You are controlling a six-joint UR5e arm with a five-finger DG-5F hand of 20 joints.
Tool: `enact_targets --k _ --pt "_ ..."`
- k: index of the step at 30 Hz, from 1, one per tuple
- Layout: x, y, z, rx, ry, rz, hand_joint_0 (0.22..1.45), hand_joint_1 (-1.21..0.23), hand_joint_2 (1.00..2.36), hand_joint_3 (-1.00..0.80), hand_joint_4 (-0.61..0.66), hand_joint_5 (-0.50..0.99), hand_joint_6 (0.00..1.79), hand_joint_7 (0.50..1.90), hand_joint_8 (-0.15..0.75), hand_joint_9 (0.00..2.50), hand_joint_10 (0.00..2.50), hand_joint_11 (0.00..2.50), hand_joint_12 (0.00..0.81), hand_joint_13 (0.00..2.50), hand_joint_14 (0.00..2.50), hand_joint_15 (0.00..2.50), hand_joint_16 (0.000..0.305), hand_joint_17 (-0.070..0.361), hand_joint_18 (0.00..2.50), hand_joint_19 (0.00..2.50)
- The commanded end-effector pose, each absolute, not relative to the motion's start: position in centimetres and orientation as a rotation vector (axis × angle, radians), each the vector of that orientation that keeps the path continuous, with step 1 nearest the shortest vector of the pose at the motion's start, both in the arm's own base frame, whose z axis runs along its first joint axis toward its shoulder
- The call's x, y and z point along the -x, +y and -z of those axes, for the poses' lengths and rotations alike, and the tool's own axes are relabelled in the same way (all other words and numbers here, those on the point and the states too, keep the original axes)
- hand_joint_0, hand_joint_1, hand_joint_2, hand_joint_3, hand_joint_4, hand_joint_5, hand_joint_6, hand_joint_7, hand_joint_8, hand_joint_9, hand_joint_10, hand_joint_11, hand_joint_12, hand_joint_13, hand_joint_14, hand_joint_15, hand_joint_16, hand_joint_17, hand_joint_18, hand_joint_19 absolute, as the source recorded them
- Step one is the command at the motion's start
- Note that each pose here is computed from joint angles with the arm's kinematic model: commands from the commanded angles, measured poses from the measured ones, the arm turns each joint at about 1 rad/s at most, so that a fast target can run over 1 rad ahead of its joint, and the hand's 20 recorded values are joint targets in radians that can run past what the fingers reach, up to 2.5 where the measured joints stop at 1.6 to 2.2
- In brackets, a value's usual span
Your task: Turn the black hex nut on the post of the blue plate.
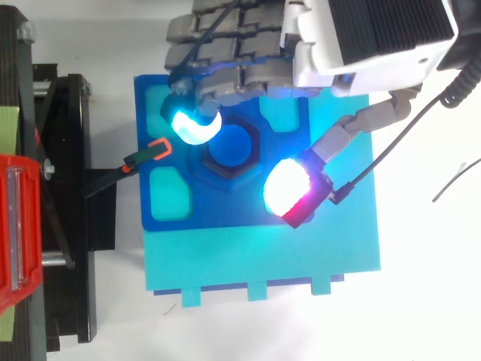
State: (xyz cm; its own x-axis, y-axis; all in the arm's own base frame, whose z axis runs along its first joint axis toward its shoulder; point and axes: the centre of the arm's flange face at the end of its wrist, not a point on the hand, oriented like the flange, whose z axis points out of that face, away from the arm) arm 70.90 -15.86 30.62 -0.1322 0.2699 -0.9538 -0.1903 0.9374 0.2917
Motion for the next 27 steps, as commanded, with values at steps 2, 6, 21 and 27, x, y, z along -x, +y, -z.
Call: enact_targets --k 2,6,21,27 --pt "-71.5 -15.2 -31.5 -0.053 1.637 -0.397 0.47 -0.45 1.00 -0.50 0.21 -0.19 0.50 0.83 0.279 0.38 0.00 0.00 0.385 0.30 0.00 0.01 0.050 0.113 0.15 0.18" --pt "-71.8 -14.4 -31.5 -0.057 1.631 -0.390 0.47 -0.45 1.00 -0.50 0.21 -0.19 0.50 0.83 0.278 0.38 0.00 0.00 0.384 0.30 0.00 0.02 0.050 0.113 0.15 0.18" --pt "-73.2 -10.3 -31.7 -0.068 1.604 -0.362 0.47 -0.45 1.00 -0.50 0.21 -0.19 0.50 0.83 0.278 0.39 0.00 0.00 0.386 0.29 0.00 0.02 0.050 0.113 0.14 0.18" --pt "-74.2 -9.1 -29.2 -0.075 1.628 -0.364 0.47 -0.44 1.00 -0.50 0.21 -0.19 0.50 0.81 0.278 0.38 0.00 0.00 0.389 0.26 0.00 0.00 0.051 0.114 0.13 0.18"
